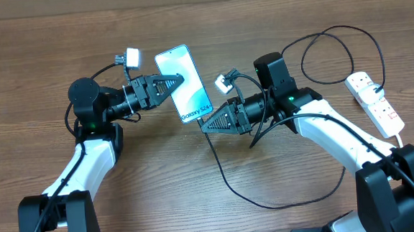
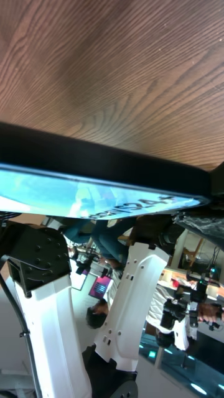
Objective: Plug charger to phone and switch on socket
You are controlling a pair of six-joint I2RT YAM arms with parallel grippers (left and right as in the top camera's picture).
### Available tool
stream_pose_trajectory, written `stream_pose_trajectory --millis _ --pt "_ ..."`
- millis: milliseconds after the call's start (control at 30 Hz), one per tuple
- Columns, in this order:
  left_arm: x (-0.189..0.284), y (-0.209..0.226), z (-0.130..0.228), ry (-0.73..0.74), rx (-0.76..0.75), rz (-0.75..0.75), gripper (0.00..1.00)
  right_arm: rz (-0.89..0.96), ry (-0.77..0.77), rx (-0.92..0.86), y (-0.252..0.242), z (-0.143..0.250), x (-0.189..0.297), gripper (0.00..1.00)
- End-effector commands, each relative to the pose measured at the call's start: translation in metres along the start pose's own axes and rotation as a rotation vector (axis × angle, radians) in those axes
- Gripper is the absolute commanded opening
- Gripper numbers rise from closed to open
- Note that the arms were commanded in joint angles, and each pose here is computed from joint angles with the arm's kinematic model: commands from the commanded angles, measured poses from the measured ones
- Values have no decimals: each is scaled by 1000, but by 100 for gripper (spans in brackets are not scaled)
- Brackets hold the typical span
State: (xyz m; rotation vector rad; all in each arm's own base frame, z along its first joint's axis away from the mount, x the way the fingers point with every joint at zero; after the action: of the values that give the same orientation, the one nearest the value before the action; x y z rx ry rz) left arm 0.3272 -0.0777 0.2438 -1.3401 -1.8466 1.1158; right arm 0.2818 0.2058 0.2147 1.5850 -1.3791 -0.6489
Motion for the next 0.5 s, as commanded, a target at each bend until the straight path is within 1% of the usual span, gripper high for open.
stream_pose_trajectory --millis 0,300,333,367,467 --pt "-3 -8 2 60 -72 40 4 2 -17 36 7 -6 0 4" --pt "-17 -14 14 140 -194 95 4 -1 -27 35 9 -10 1 4" --pt "-17 -14 14 140 -196 95 4 -1 -25 28 8 -9 1 5" --pt "-17 -14 14 138 -197 95 4 1 -23 16 8 -8 1 9" --pt "-16 -13 13 131 -221 92 4 3 -13 -23 7 -5 0 14"
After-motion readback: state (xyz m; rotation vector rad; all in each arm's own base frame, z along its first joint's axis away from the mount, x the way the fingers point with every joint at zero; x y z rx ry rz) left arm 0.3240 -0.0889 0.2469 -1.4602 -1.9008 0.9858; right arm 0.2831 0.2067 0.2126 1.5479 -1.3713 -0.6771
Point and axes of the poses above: each gripper's point midway between its finger pads, its own x axis back along the fingers, its own y axis along the line the jaws close on, z = x × y, the point moved 9 cm from there along x, back along the fingers, and after that the axes turned 6 degrees about -x, right-handed, at the moved point
